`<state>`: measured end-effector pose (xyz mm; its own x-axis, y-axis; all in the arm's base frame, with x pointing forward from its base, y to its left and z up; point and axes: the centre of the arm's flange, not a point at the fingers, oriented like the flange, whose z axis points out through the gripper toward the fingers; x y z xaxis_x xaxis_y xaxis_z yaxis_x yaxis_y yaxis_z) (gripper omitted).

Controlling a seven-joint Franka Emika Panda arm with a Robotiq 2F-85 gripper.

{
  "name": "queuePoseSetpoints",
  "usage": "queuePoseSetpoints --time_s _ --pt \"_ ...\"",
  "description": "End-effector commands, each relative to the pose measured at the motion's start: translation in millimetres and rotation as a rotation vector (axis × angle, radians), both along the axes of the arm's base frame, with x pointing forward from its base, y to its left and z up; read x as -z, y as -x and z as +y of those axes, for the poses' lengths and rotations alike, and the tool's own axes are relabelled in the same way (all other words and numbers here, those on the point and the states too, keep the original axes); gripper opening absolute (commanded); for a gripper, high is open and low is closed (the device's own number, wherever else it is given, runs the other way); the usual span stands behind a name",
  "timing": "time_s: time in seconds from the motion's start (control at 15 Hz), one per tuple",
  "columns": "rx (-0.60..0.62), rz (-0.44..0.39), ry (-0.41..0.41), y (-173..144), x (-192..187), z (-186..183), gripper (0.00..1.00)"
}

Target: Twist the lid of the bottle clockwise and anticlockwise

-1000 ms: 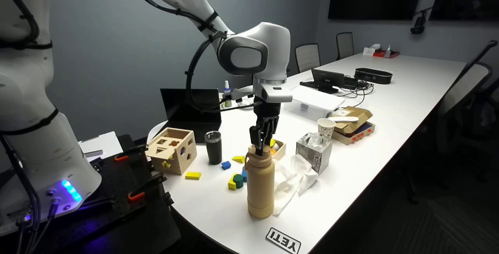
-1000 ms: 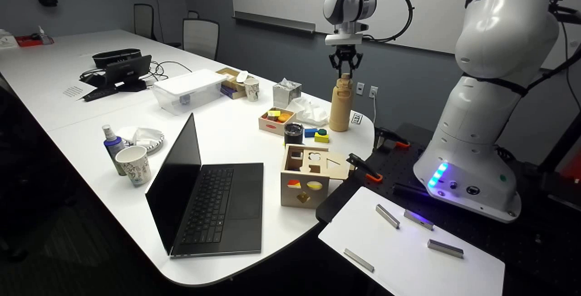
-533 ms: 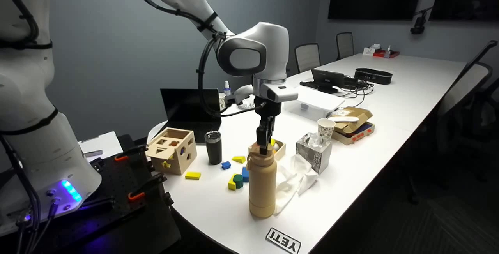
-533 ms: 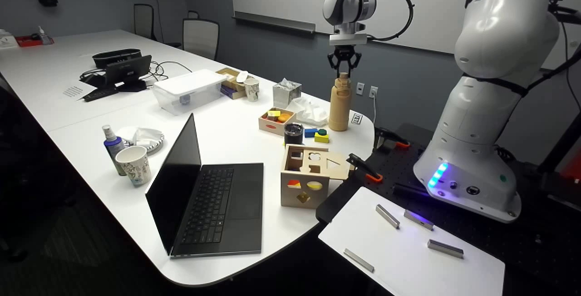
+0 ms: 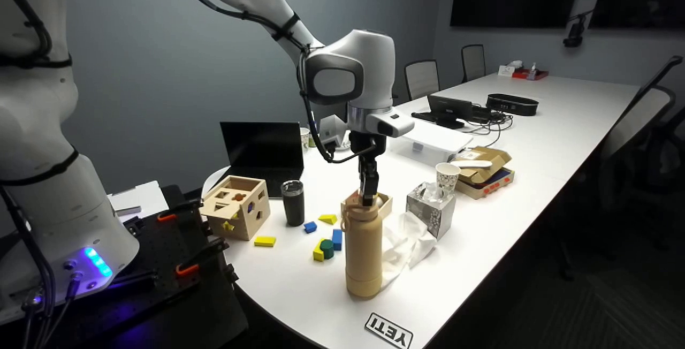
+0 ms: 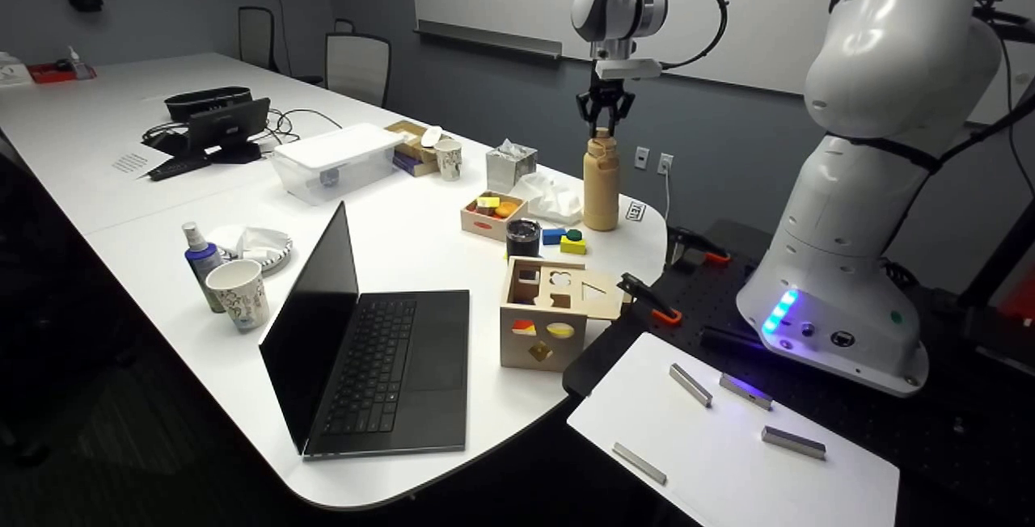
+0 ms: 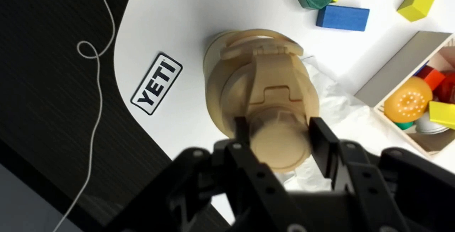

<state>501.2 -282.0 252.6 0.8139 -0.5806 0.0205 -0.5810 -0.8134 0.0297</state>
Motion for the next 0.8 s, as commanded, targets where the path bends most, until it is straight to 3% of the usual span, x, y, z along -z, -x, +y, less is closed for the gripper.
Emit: queuePoseSetpoints --time_s 0.0,0.73 --pt "-0.124 -0.013 -0.045 14 1 5 0.21" --pt "-0.341 0.016 -0.051 23 2 -11 0.21"
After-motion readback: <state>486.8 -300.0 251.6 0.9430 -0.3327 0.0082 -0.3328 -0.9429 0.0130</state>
